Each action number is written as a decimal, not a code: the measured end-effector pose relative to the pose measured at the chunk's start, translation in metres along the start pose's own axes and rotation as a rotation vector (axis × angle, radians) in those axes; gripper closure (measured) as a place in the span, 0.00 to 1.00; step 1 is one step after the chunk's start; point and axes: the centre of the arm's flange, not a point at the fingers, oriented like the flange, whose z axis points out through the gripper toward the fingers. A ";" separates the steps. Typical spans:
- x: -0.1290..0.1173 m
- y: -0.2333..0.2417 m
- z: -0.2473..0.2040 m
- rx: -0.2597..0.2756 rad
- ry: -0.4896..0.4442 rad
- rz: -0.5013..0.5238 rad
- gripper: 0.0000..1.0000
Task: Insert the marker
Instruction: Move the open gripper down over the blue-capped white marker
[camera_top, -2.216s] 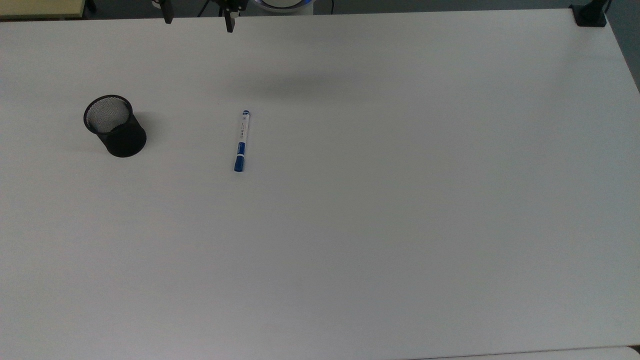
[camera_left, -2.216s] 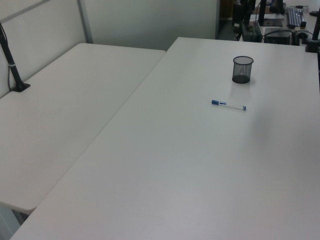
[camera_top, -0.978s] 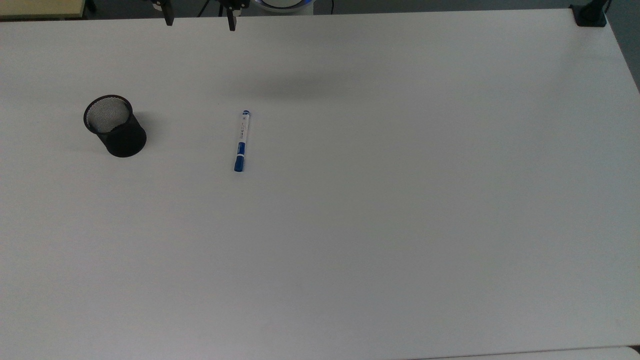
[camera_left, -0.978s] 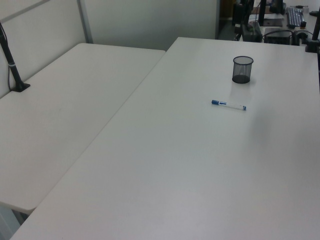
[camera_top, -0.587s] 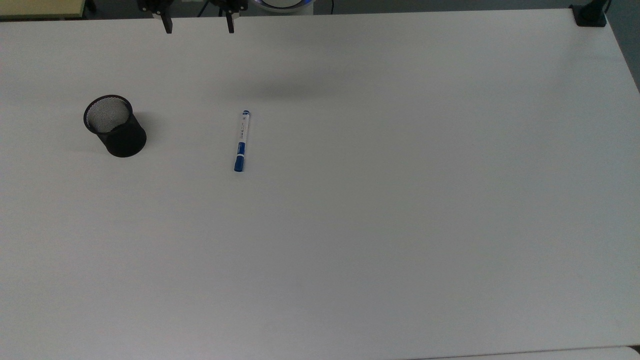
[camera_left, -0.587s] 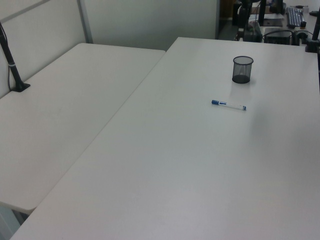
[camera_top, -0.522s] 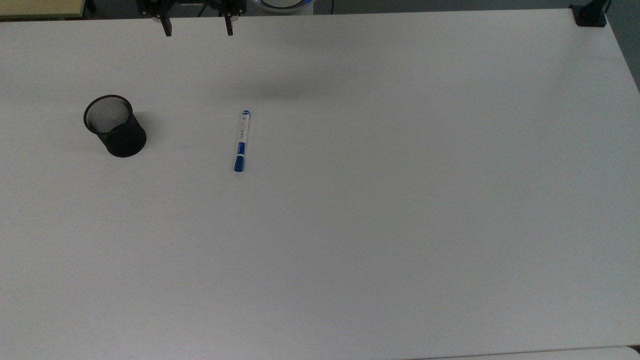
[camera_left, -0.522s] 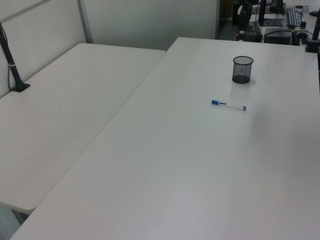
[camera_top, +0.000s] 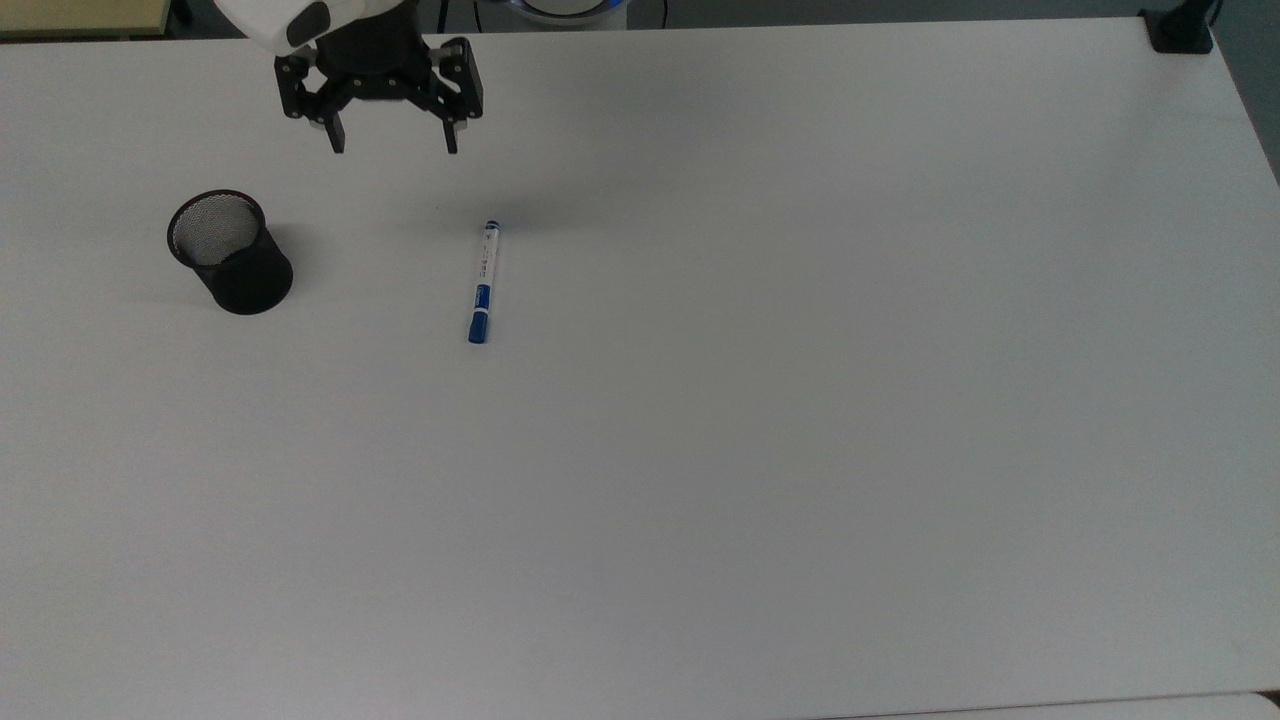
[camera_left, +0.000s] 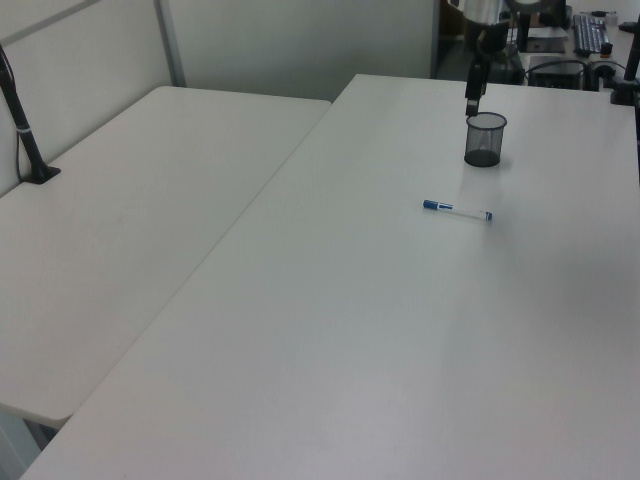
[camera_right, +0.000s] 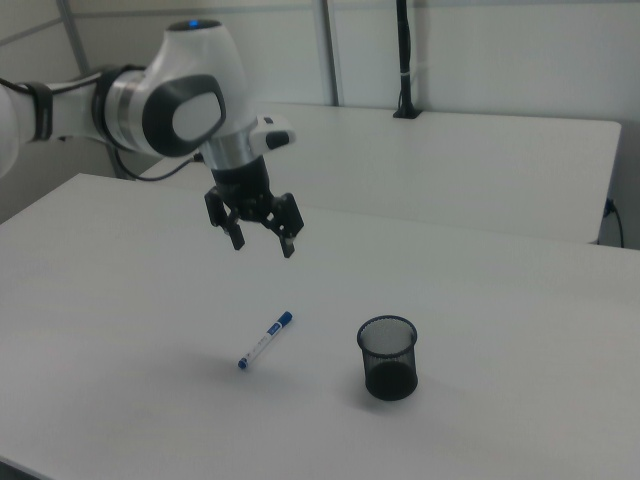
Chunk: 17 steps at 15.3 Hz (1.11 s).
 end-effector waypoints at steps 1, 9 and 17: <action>0.000 -0.001 0.012 -0.002 0.014 0.015 0.00; 0.029 -0.022 0.113 0.005 0.061 0.134 0.00; 0.043 -0.038 0.173 0.015 0.069 0.165 0.08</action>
